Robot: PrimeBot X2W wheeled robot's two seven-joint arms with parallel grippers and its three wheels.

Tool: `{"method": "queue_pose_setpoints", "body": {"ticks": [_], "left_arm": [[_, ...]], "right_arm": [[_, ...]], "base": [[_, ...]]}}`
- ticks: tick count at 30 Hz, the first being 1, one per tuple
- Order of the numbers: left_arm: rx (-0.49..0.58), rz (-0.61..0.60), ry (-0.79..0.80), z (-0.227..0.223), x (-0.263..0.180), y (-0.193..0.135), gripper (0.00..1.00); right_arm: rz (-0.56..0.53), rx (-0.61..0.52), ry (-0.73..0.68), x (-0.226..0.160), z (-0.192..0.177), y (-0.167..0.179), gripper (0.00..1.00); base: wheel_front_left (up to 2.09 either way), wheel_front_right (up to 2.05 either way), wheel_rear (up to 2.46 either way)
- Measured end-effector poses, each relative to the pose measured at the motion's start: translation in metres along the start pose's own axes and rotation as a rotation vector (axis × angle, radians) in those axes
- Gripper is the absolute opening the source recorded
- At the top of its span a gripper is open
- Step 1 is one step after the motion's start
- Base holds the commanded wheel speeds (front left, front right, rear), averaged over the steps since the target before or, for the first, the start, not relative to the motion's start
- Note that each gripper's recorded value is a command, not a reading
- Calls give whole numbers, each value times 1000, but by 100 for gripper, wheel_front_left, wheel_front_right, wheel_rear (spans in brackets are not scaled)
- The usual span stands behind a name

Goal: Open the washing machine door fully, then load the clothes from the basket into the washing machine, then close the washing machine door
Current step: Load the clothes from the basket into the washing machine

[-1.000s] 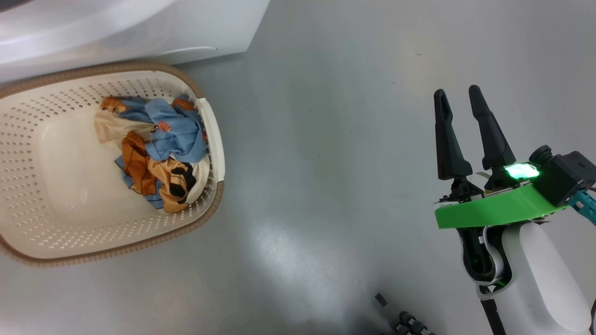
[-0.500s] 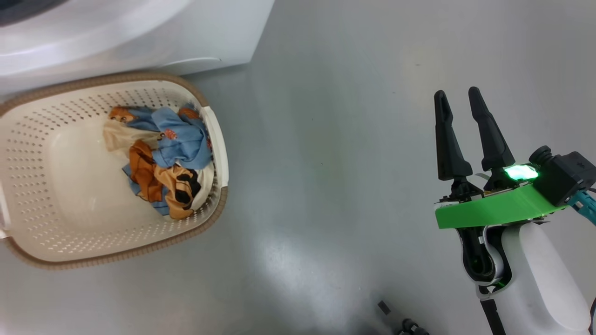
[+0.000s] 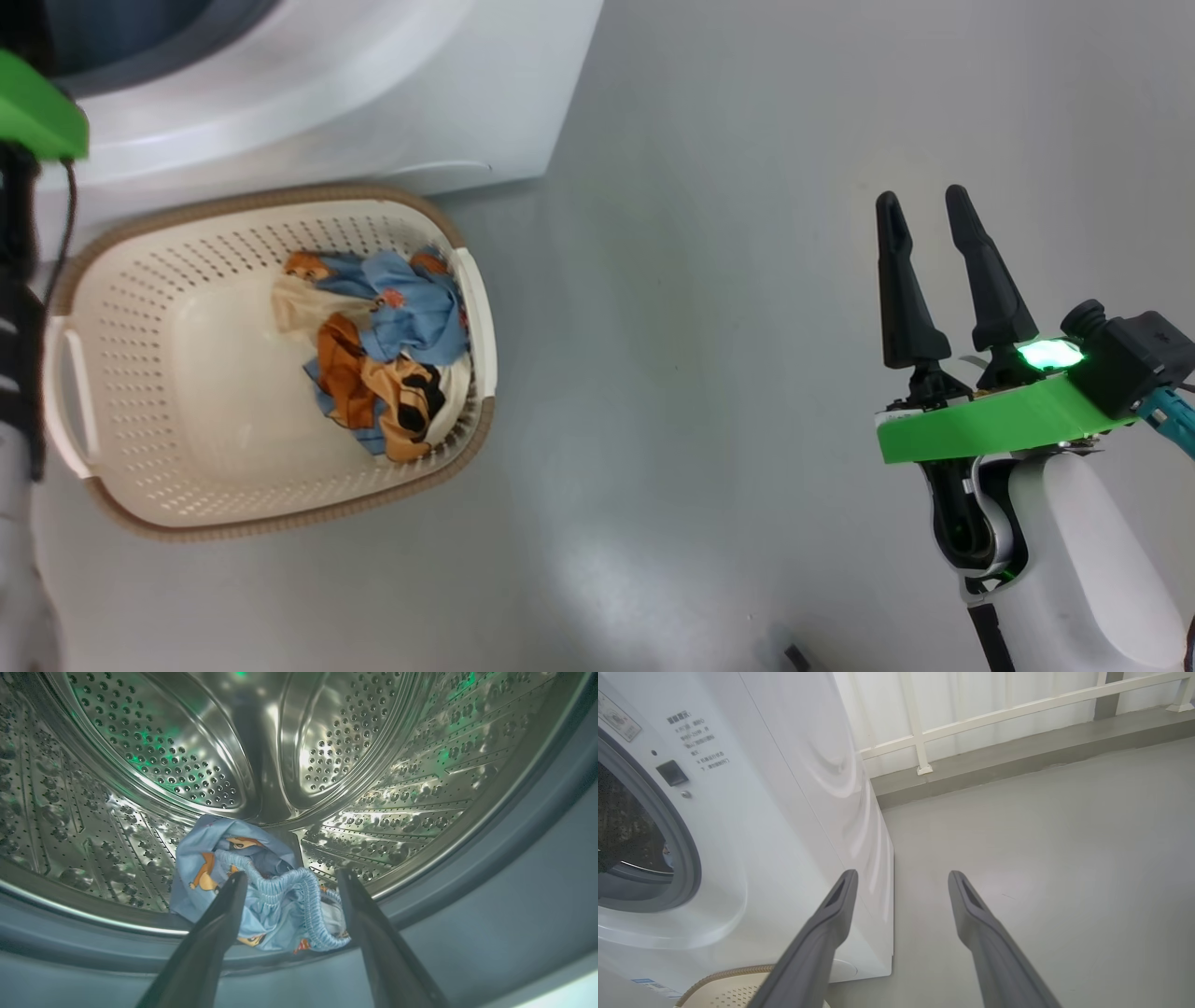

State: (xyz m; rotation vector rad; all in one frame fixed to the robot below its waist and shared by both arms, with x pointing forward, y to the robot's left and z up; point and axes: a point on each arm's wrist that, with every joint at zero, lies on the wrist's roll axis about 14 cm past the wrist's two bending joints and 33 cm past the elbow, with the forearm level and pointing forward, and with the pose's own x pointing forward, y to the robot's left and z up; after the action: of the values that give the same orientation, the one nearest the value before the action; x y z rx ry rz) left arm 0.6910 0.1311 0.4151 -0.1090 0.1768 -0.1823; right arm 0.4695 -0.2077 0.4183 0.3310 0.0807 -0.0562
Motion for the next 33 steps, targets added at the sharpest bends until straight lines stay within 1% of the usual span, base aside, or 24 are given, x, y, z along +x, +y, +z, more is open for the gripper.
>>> {"method": "queue_pose_setpoints", "body": {"ticks": [8,14,20,23,24,25,27,33], "left_arm": [[-75,7,-54,12,-37,-6,100],[-100,12,-82,19,-70,-10,100],[-103,25,-89,16,-110,-8,100],[-92,43,-95,16,-131,-1,100],[-92,43,-95,16,-131,-1,100],[-85,55,-101,17,-144,3,100],[-82,59,-103,17,-151,4,100],[-59,82,-117,17,-190,9,100]], "right_arm": [[4,-3,-17,-15,11,5,100],[23,-8,-35,-24,21,11,100],[42,-20,-47,-34,30,14,100],[59,-30,-54,-37,35,17,100],[59,-30,-54,-37,35,17,100],[69,-31,-53,-41,36,20,100],[73,-31,-52,-43,36,21,100],[97,-40,-53,-52,39,26,100]], "base": [[0,0,0],[0,0,0],[0,0,0],[0,0,0],[0,0,0],[0,0,0],[0,0,0],[0,0,0]]}}
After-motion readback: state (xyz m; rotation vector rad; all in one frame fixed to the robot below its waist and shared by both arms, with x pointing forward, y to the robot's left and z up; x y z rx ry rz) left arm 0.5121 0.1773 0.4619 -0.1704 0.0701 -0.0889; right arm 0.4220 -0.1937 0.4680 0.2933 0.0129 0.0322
